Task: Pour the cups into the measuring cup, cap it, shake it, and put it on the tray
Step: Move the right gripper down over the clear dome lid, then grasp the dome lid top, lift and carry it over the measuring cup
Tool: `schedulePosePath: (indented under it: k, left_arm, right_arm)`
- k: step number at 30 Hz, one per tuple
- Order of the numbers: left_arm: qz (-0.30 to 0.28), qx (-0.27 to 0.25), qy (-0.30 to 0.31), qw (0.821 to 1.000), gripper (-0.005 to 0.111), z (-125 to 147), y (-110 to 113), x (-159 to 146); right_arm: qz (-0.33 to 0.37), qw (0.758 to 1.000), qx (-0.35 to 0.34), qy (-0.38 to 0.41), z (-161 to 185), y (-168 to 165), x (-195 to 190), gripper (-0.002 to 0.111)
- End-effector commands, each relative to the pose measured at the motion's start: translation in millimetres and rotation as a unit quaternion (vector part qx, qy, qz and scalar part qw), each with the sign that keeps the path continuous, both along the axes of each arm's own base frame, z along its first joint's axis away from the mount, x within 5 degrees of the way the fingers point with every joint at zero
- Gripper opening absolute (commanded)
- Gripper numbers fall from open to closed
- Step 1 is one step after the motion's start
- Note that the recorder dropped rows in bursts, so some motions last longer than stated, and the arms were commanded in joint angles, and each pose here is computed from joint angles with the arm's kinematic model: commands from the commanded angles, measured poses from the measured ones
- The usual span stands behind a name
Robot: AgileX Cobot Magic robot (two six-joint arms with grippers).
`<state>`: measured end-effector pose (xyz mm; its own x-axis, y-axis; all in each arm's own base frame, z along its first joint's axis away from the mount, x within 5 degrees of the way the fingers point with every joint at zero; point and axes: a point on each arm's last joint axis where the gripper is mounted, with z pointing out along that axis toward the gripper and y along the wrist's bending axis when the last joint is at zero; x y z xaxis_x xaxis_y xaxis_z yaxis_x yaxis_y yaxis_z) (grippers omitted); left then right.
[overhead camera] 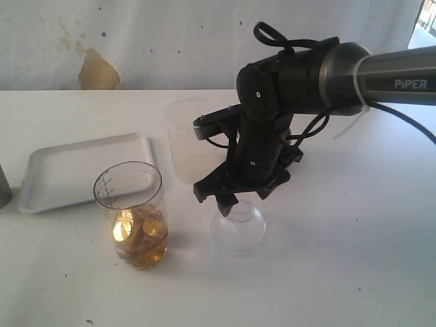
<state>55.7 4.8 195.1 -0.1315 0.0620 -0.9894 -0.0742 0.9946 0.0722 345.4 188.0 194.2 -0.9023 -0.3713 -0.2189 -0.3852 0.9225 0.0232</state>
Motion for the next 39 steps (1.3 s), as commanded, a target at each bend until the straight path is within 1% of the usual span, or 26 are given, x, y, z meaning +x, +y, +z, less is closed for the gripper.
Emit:
schedulePosePath:
  k: [1, 6, 9, 14, 16, 19, 21, 24, 26, 33, 37, 39]
  left_arm:
    - [-0.002, 0.006, -0.005, 1.000, 0.000, 0, 0, 0]
    - [-0.002, 0.006, -0.005, 1.000, 0.000, 0, 0, 0]
    - [-0.002, 0.006, -0.005, 1.000, 0.000, 0, 0, 0]
    - [-0.002, 0.006, -0.005, 1.000, 0.000, 0, 0, 0]
    - [-0.002, 0.006, -0.005, 1.000, 0.000, 0, 0, 0]
    - [-0.002, 0.006, -0.005, 1.000, 0.000, 0, 0, 0]
    - [-0.002, 0.006, -0.005, 1.000, 0.000, 0, 0, 0]
    - [-0.002, 0.006, -0.005, 1.000, 0.000, 0, 0, 0]
    - [-0.002, 0.006, -0.005, 1.000, 0.000, 0, 0, 0]
    - [-0.002, 0.006, -0.005, 1.000, 0.000, 0, 0, 0]
    - [-0.002, 0.006, -0.005, 1.000, 0.000, 0, 0, 0]
    - [-0.002, 0.006, -0.005, 1.000, 0.000, 0, 0, 0]
  right_arm:
    - [0.000, 1.000, -0.001, -0.006, 1, 0, 1, 0.065]
    - [-0.002, 1.000, 0.002, -0.003, -3, 1, 2, 0.065]
    - [-0.002, 1.000, 0.001, -0.002, -3, 1, 2, 0.059]
    - [-0.002, 1.000, -0.004, 0.008, -3, 0, 0, 0.042]
    - [-0.002, 1.000, -0.006, 0.013, -3, 0, -1, 0.033]
    - [-0.002, 1.000, -0.014, 0.027, -4, -2, -3, 0.016]
    - [-0.001, 0.999, -0.021, 0.039, -4, -3, -6, 0.000]
    - [-0.001, 0.999, -0.021, 0.040, 3, -4, -8, 0.000]
    - [-0.001, 0.999, -0.018, 0.033, 14, -4, -8, 0.000]
    - [-0.007, 0.999, -0.015, 0.030, 72, -6, -11, 0.000]
    - [-0.016, 0.999, 0.030, -0.010, 105, 1, -8, 0.000]
    - [-0.008, 0.996, 0.083, -0.021, 128, 13, -15, 0.000]
